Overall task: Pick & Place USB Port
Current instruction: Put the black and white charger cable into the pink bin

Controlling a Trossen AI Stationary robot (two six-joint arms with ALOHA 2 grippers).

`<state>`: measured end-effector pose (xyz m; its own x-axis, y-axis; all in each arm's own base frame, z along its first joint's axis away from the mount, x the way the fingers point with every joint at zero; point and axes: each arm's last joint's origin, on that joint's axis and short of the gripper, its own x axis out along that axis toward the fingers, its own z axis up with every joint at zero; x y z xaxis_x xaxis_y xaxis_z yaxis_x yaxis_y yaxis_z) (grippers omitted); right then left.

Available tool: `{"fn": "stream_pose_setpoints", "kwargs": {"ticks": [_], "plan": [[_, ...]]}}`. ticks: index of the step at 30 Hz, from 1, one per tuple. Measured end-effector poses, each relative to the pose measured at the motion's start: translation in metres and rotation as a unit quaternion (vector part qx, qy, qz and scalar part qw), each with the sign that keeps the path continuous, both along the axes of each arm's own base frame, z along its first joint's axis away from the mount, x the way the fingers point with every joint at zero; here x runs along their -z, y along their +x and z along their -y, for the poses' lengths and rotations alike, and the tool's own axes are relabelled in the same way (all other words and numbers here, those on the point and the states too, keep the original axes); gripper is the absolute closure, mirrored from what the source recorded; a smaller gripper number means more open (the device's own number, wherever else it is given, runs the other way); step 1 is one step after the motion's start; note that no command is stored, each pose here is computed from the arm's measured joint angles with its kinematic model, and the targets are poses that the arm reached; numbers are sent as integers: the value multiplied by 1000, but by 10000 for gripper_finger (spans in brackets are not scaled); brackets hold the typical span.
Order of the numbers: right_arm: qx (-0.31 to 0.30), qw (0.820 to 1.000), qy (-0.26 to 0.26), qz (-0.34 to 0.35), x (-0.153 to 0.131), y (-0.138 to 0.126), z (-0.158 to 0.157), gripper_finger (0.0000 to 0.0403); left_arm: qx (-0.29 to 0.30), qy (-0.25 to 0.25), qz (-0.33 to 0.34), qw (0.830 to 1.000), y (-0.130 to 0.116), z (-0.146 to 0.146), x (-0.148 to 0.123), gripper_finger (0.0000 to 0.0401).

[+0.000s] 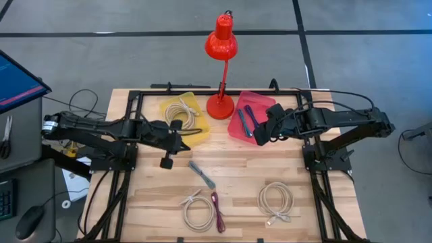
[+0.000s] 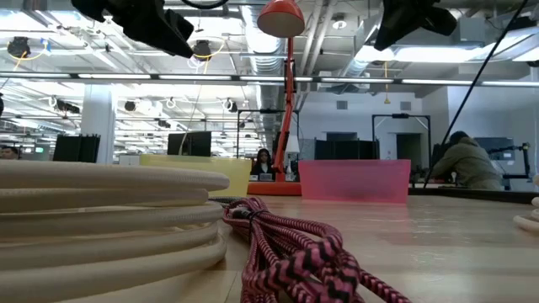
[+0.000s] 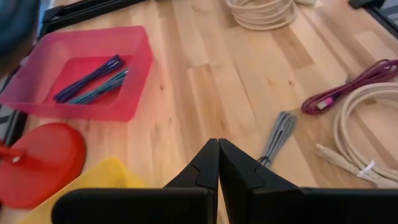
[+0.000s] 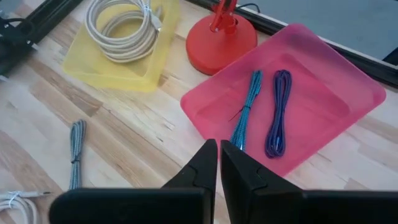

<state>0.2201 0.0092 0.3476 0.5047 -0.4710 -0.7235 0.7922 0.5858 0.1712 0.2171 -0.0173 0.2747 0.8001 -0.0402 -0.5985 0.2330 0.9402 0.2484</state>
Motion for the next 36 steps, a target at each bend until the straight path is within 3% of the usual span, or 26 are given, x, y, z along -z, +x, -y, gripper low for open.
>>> {"fn": "stream_pose_setpoints", "kwargs": {"ticks": [9, 13, 28, 36], "plan": [[0, 1000, -6, -4, 0, 0, 2, 391, 13, -2, 22, 1000, 23, 8, 9, 390], [-4, 1000, -6, -9, 1, -1, 1, 391, 13, 0, -2, 1000, 33, 9, 22, 384], [-10, 1000, -3, -13, 1, -1, -1, 391, 14, 10, -101, 995, 57, 13, 70, 226], [-10, 1000, -4, -19, 2, -2, -1, 391, 29, 7, -156, 987, 53, 16, 100, 186]]}}
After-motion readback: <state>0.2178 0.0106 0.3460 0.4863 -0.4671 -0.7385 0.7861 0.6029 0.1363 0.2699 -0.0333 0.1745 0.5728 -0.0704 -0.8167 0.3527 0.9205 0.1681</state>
